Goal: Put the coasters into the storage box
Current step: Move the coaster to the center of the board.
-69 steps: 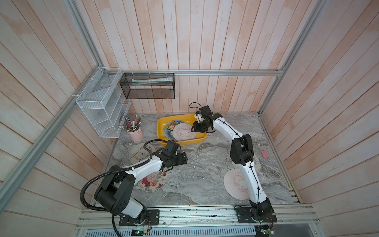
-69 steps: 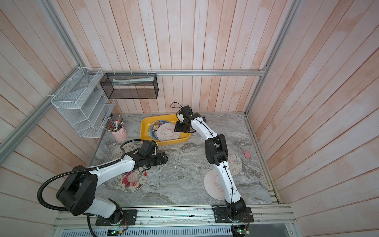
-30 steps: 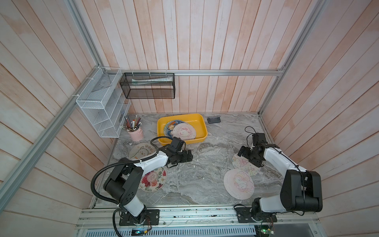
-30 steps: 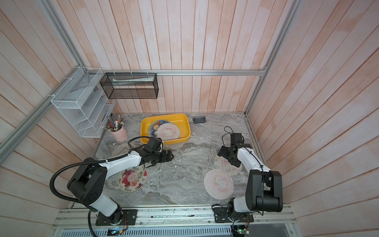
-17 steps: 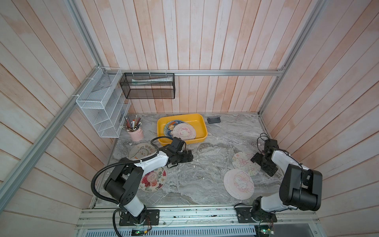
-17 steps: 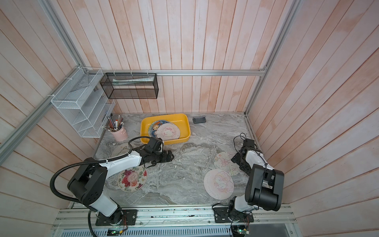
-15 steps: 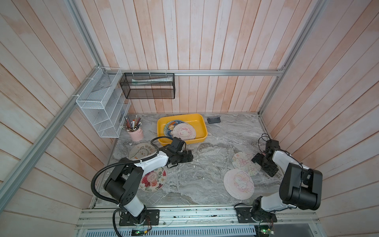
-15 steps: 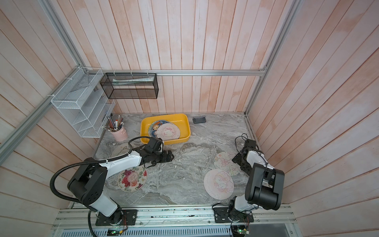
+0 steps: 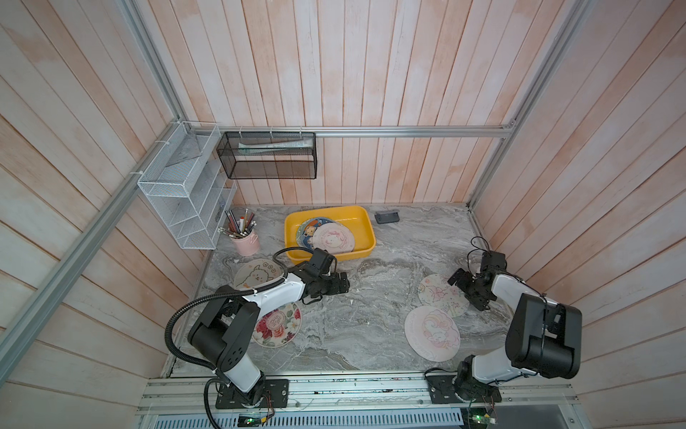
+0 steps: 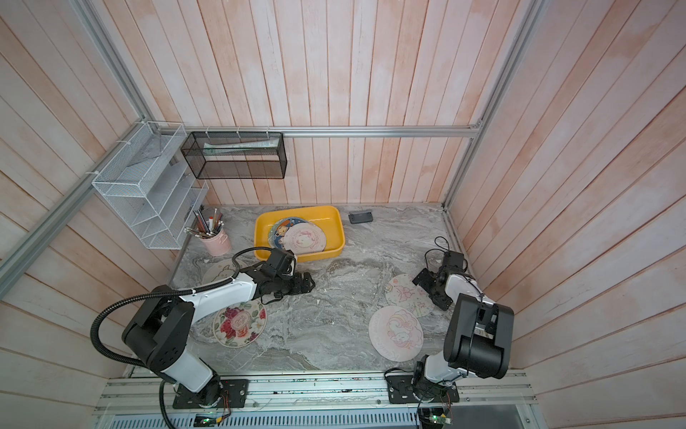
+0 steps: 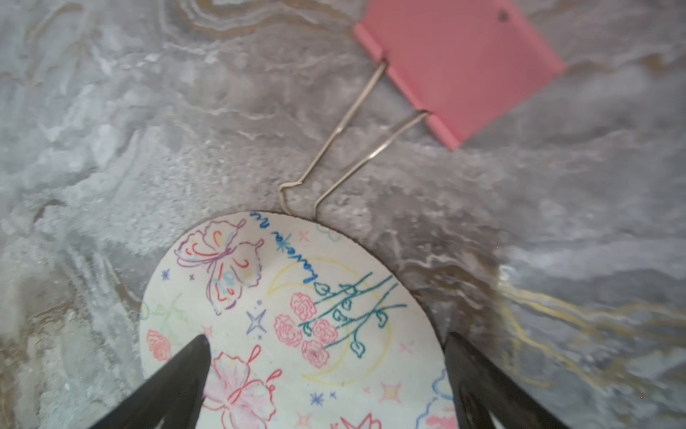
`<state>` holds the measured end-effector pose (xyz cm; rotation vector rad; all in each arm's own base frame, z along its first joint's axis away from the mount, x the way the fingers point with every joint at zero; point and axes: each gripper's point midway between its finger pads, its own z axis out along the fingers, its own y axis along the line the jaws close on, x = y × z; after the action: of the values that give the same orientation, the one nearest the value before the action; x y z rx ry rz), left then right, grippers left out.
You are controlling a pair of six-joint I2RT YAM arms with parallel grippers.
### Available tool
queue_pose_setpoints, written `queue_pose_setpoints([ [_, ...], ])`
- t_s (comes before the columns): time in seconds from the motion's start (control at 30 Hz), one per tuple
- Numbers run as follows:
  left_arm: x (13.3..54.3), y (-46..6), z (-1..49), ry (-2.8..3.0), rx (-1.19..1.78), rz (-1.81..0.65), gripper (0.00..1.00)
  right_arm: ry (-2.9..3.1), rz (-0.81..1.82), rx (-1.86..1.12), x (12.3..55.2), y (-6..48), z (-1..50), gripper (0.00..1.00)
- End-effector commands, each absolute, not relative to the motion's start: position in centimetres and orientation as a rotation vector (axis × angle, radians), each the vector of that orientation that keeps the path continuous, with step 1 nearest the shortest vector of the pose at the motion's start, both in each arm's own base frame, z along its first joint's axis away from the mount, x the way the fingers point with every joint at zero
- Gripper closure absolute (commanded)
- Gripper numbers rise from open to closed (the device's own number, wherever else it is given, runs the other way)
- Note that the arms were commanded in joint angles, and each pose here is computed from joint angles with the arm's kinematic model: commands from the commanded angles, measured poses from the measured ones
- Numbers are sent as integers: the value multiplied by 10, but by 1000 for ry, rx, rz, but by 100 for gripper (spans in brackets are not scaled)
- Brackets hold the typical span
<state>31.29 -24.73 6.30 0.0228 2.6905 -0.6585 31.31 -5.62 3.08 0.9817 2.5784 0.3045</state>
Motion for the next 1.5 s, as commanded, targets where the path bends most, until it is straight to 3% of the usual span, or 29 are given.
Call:
queue_pose_setpoints([
  [0.0, 320, -257, 70, 2669, 48, -678, 3, 2729, 540, 976, 289, -1, 4, 2],
  [0.33, 320, -257, 70, 2668, 48, -675, 3, 2797, 687, 685, 321, 82, 14, 2],
  [0.57, 319, -257, 70, 2668, 47, -676, 3, 2819, 355, 597, 316, 49, 27, 2],
  [0.7, 320, -257, 70, 2666, 47, -678, 3, 2875, 310, 585, 294, 43, 20, 2],
  [1.1, 320, -259, 73, 2662, 51, -682, 3, 2917, 630, 539, 270, 91, 11, 2],
  [1.47, 319, -259, 74, 2660, 45, -679, 3, 2928, 871, 320, 287, 186, 20, 2],
])
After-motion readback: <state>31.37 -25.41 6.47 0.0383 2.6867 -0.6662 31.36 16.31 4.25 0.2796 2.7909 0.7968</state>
